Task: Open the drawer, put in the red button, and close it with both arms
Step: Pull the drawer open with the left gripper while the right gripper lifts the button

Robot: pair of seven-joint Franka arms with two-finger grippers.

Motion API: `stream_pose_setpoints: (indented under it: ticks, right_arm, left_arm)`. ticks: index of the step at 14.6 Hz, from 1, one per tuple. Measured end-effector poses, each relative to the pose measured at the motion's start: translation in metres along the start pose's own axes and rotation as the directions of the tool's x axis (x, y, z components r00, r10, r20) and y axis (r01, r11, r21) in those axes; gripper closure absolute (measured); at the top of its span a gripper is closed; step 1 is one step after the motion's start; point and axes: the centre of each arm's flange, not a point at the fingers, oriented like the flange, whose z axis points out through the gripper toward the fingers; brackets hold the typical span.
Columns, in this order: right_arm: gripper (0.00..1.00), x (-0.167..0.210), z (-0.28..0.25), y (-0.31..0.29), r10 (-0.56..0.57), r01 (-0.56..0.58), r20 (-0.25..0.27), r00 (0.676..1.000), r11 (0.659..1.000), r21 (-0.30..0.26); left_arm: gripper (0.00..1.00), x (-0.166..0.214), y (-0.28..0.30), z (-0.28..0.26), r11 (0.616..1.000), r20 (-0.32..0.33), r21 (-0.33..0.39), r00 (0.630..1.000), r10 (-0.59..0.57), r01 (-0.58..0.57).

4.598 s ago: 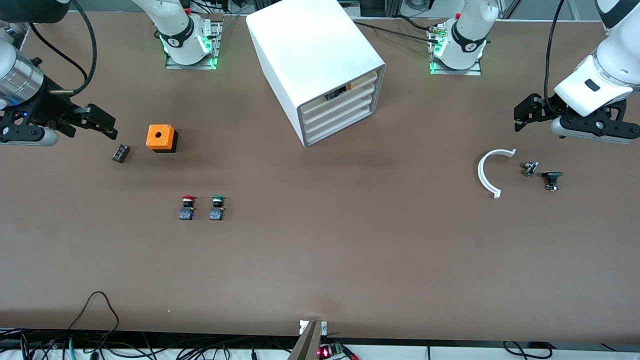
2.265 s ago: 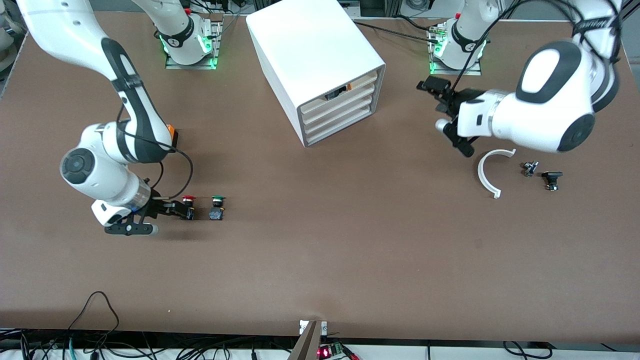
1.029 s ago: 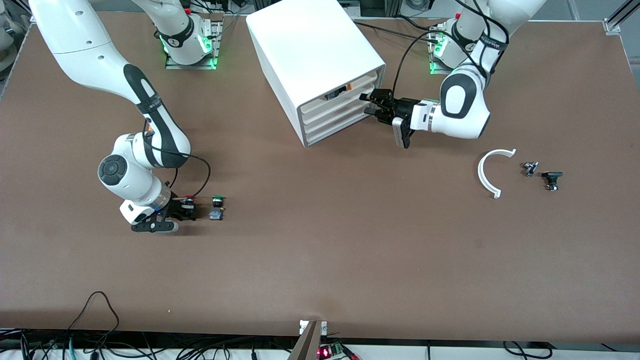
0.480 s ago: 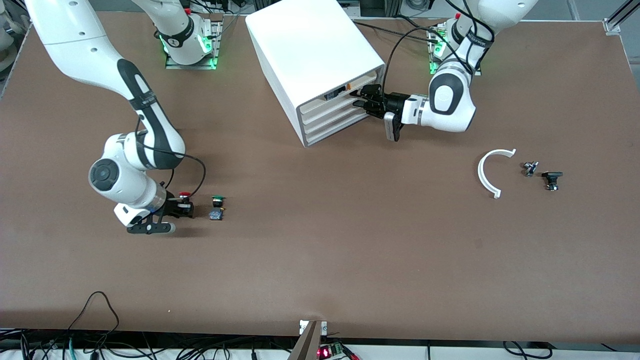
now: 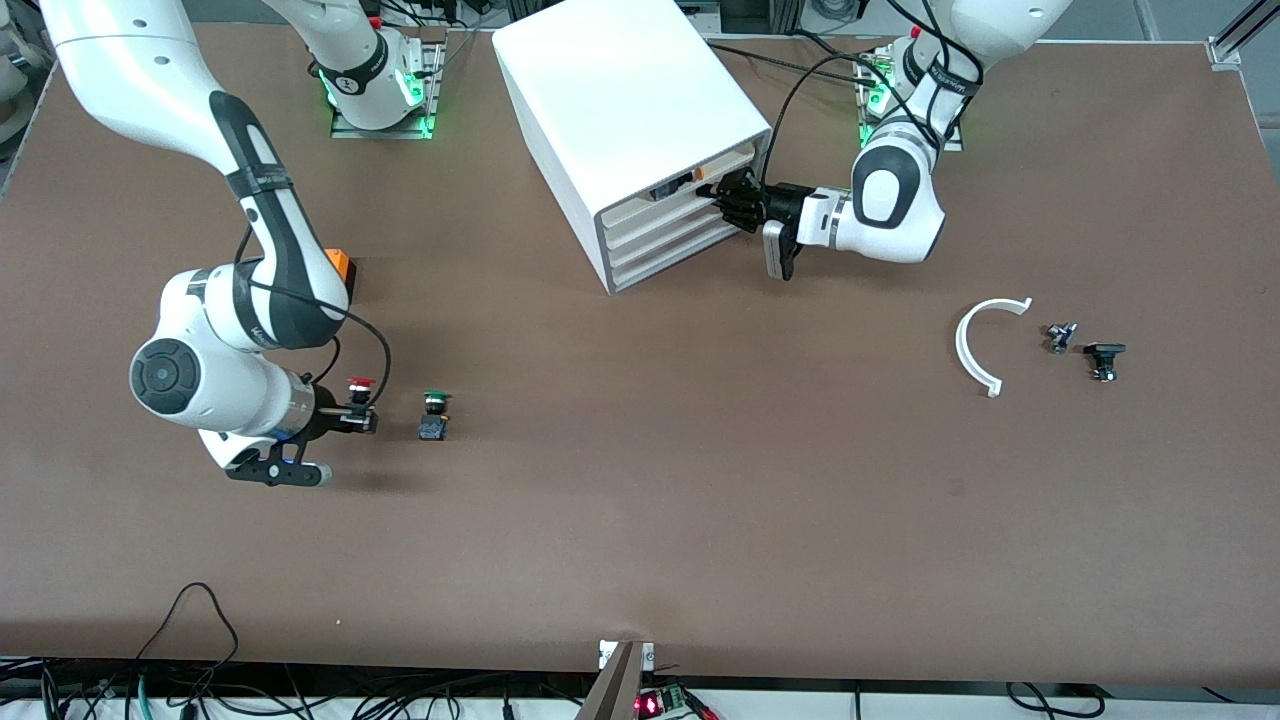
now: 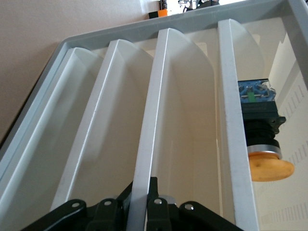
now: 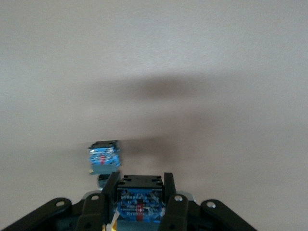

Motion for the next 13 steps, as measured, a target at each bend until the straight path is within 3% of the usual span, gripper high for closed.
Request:
stream_pose_setpoints:
  ticks: [3, 7, 13]
  right_arm:
    - [0.59, -0.005, -0.021, -0.031, 0.057, -0.057, 0.016, 0.998, 0.998, -0.009]
    - [0.59, -0.02, -0.047, -0.092, 0.161, -0.161, -0.001, 0.987, 0.987, -0.007]
    - [0.59, -0.066, -0.083, -0.201, 0.35, -0.349, -0.046, 0.936, 0.936, 0.039]
  left_arm:
    - [0.9, 0.014, -0.004, -0.021, 1.0, -0.029, 0.019, 0.999, 0.014, -0.013]
    - [0.9, 0.052, -0.018, -0.074, 0.996, -0.043, 0.06, 0.997, 0.063, -0.06]
    - [0.9, 0.095, -0.04, -0.131, 0.991, -0.052, 0.085, 0.993, 0.105, -0.1]
